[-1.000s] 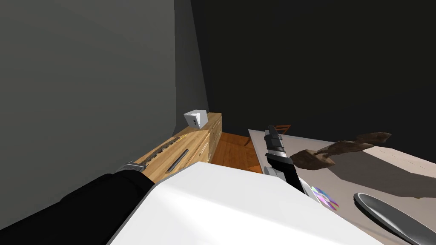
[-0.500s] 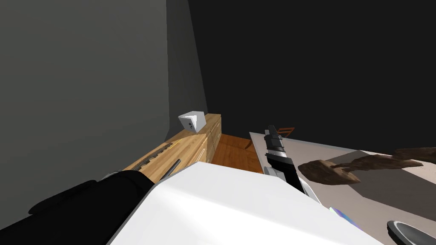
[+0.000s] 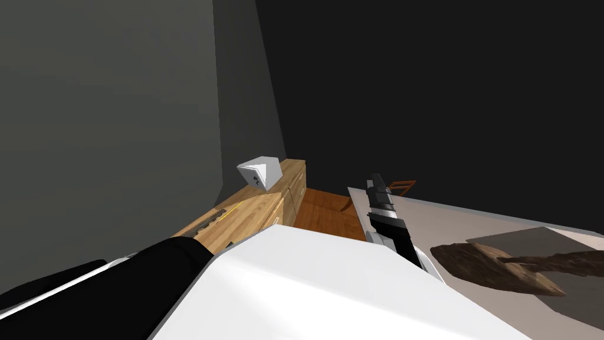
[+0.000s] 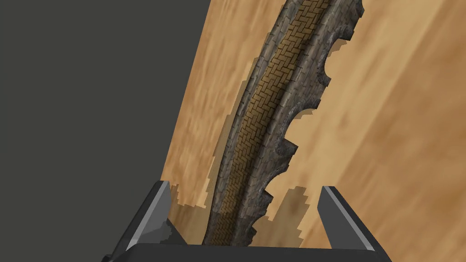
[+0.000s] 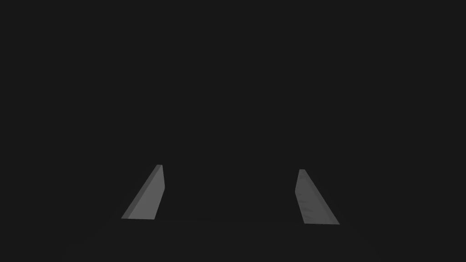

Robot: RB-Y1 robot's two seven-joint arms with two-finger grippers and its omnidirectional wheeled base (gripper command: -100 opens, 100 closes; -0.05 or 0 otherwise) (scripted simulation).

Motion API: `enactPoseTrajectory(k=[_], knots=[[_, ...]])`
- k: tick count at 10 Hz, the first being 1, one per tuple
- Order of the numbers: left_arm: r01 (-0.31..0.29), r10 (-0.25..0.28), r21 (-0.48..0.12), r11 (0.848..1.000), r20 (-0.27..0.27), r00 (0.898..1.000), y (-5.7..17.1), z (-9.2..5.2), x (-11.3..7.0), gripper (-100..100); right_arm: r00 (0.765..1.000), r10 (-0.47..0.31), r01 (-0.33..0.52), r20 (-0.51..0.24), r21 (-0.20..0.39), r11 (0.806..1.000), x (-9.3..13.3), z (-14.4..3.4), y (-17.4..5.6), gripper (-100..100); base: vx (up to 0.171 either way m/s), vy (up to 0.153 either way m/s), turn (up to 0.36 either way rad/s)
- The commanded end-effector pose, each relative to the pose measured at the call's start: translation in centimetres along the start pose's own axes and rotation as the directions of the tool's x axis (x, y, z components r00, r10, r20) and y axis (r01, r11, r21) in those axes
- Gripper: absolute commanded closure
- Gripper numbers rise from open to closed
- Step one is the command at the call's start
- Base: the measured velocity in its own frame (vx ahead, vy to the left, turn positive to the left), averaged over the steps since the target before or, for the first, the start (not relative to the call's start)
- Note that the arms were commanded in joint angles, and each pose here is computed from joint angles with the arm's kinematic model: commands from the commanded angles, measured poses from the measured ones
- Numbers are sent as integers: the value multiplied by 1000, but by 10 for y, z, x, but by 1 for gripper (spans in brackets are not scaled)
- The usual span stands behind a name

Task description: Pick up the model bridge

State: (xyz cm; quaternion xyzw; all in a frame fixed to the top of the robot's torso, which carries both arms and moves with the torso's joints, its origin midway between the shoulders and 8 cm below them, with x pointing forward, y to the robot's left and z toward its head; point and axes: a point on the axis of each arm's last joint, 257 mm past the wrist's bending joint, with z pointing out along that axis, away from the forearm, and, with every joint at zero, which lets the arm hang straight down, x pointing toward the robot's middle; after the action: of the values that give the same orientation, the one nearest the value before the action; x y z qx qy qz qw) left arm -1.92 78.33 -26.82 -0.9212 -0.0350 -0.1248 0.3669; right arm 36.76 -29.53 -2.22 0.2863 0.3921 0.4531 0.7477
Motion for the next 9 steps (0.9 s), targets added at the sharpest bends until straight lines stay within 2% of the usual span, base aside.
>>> enactPoseTrajectory(k=[1, 2, 3, 4, 5, 9], knots=[[15, -14, -21, 1000, 33, 999, -1, -1, -9, -100, 1000, 0, 0, 0, 0, 1000, 0, 0, 0, 0, 185, 17, -1], [21, -20, -31, 999, 49, 999, -1, -1, -14, -100, 1000, 0, 0, 0, 0, 1000, 0, 0, 0, 0, 133, 22, -4], [16, -15, -24, 1000, 37, 999, -1, -1, -11, -100, 1000, 0, 0, 0, 0, 1000, 0, 0, 0, 0, 51, 8, -2], [18, -17, -26, 999, 40, 999, -1, -1, -12, 0, 1000, 0, 0, 0, 0, 1000, 0, 0, 0, 0, 12, 2, -1], [14, -13, -26, 1000, 36, 999, 1, 2, -6, -100, 1000, 0, 0, 0, 0, 1000, 0, 0, 0, 0, -8, 8, 33], [2, -1, -28, 1000, 22, 1000, 11, 12, 19, -100, 1000, 0, 0, 0, 0, 1000, 0, 0, 0, 0, -39, 23, 39]])
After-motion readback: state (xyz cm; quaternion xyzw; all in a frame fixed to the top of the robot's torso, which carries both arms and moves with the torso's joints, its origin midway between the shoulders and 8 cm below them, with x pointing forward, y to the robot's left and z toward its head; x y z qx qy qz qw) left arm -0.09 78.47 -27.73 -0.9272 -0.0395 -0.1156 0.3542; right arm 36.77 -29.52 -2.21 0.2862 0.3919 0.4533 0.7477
